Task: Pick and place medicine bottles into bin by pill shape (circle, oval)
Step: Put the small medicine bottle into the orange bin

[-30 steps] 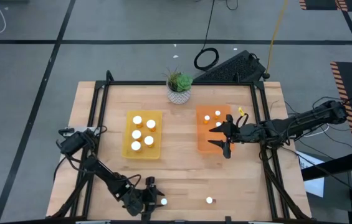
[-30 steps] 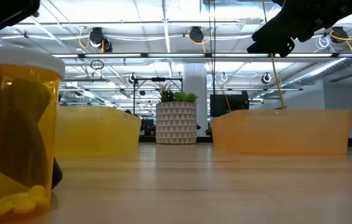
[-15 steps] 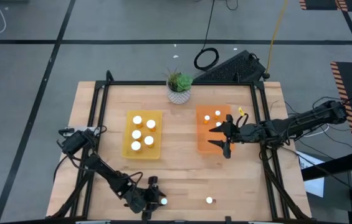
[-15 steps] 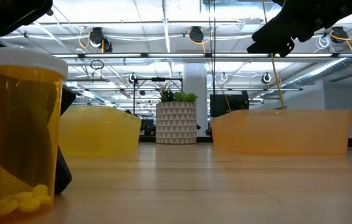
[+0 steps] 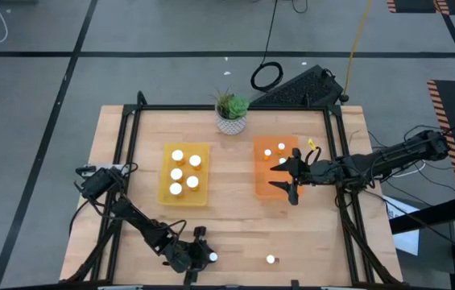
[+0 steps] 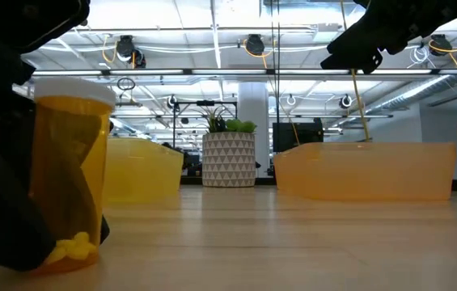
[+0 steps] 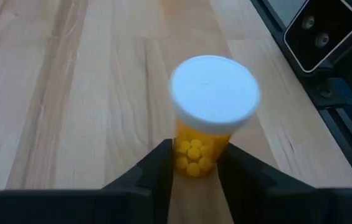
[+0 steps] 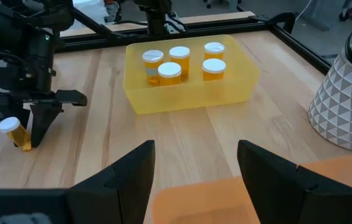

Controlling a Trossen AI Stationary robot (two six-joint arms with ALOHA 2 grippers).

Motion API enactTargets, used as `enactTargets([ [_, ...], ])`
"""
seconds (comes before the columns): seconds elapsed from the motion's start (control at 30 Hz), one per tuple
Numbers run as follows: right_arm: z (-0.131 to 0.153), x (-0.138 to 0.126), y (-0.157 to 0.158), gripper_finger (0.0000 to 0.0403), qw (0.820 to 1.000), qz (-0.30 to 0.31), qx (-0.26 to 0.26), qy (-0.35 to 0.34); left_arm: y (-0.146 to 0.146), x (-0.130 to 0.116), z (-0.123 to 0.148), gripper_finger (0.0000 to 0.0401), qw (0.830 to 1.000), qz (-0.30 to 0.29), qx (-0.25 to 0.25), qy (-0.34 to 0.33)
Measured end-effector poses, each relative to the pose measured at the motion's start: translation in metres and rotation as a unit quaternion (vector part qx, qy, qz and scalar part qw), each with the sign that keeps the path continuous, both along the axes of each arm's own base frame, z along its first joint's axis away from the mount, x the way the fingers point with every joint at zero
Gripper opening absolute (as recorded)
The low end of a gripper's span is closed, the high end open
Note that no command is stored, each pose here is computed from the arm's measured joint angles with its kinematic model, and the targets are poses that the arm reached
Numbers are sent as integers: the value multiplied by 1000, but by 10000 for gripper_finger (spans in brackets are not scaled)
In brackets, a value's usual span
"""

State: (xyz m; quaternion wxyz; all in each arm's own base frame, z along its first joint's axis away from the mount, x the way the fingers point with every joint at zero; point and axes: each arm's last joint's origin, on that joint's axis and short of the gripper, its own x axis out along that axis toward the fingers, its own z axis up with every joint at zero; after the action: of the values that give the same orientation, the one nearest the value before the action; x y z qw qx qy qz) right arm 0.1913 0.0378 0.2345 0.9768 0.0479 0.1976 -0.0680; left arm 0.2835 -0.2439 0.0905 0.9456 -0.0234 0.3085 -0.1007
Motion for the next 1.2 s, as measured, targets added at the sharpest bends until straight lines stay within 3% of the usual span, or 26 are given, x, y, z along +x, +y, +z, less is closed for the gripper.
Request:
enactTargets([
  [0.13, 2, 1, 0, 224, 1000, -1, 5, -11, 2, 1, 0, 100, 1000, 3, 6, -3],
  [0.33, 4, 12, 4, 224, 998, 5, 40, -46, 11, 9, 0, 103, 1000, 17, 10, -3],
  [0.53, 15, 41, 19, 224, 999, 21, 33, -18, 19, 14, 1, 103, 999, 15, 32, -6],
  [0.77, 26, 88, 48, 224, 997, 46, 4, 66, 39, 17, 20, 102, 998, 24, 61, 22],
  [1.0, 18, 130, 71, 224, 992, 77, -15, 100, 70, 16, 57, 102, 992, 86, 85, 34],
  [1.2, 1, 151, 78, 224, 989, 79, -27, 122, 82, 14, 72, 102, 985, 152, 73, 24],
])
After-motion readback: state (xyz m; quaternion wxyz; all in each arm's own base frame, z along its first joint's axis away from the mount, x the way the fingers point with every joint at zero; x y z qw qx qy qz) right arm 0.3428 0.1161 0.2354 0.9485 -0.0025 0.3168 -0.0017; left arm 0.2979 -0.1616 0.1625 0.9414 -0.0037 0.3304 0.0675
